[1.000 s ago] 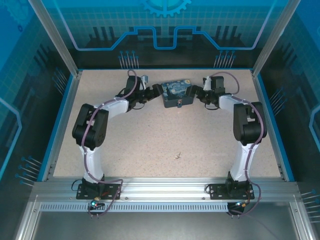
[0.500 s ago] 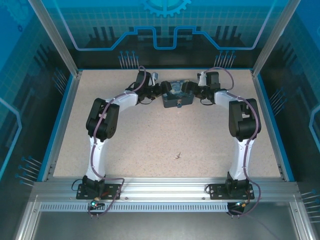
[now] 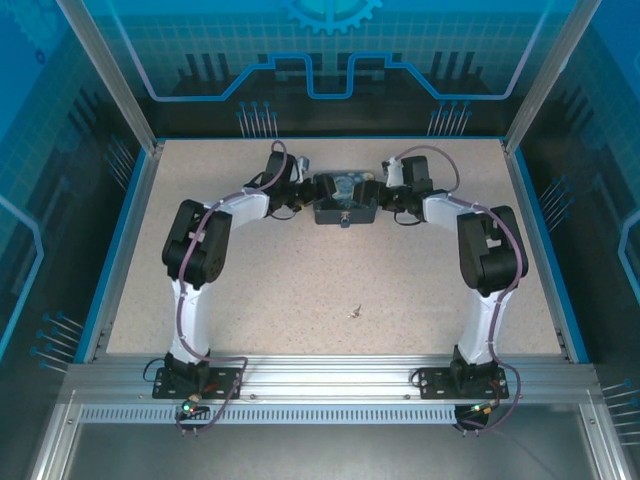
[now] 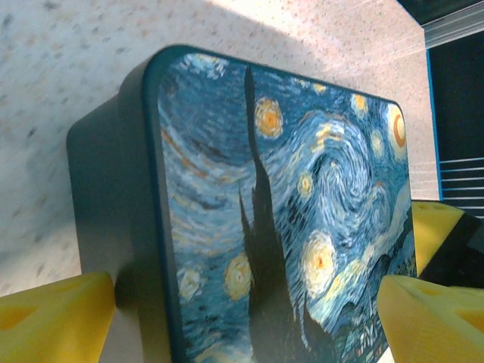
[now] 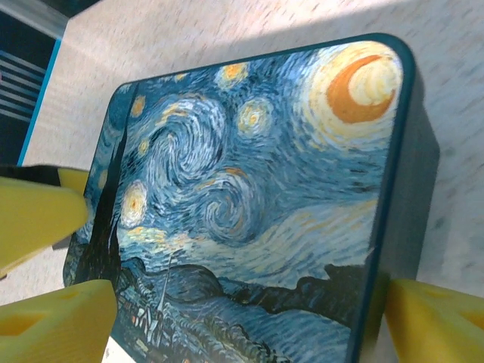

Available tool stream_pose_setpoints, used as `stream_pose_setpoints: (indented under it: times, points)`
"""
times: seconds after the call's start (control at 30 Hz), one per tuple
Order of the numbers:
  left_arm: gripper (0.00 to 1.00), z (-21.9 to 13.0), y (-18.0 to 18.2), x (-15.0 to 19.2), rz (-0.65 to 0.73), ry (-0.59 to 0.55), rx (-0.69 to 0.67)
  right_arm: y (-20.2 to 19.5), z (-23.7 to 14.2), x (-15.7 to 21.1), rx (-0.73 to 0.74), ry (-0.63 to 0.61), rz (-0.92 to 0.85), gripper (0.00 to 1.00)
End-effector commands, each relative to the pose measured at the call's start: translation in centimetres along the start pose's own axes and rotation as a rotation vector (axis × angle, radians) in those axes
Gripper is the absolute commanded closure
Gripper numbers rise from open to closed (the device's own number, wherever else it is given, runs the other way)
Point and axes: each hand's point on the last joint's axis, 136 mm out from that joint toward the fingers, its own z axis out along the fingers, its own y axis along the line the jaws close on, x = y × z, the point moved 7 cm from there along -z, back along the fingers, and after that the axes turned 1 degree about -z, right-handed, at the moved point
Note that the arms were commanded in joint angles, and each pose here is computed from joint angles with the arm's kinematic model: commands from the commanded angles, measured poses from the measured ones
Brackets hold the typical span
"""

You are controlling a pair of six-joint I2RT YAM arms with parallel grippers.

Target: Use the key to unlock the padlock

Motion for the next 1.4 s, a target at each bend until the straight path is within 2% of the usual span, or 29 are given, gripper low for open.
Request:
stream_pose_setpoints:
  times: [0.0, 0.23, 0.53, 0.7, 0.97, 1.07, 1.17, 1.37]
  points:
    - [0.1, -2.2, -3.0, 2.1, 0.063, 0.046, 0.088, 5.3, 0.1, 3.2, -0.156, 0.094, -0.061, 0.09]
    - [0.09, -5.3, -1.9, 5.1, 0.04, 0.042, 0.058, 8.7, -1.5, 8.0, -0.173, 0.129, -0.096, 0.08]
    - [0.05, -7.9, -1.3, 6.4, 0.043, 0.009, -0.023, 10.5, -2.8, 13.3, -0.173, 0.188, -0.094, 0.06]
    - [0.01, -9.7, -0.5, 6.1, 0.063, -0.049, -0.136, 9.4, -4.3, 13.4, -0.051, 0.166, -0.11, 0.04]
    - [0.01, -13.6, 0.7, 4.4, 0.036, -0.122, -0.2, 8.5, -8.6, 12.5, 0.157, 0.163, -0.143, 0.0]
    - [0.01, -16.3, 0.0, 4.2, 0.076, -0.201, -0.208, 8.7, -10.6, 13.1, 0.179, 0.172, -0.111, 0.04]
    - [0.01, -19.3, -1.5, 4.2, 0.141, -0.282, -0.186, 9.0, -12.1, 14.9, 0.258, 0.26, -0.042, 0.13]
    - [0.01, -22.6, -2.5, 5.6, 0.187, -0.342, -0.178, 9.3, -12.4, 20.7, 0.415, 0.377, 0.047, 0.26]
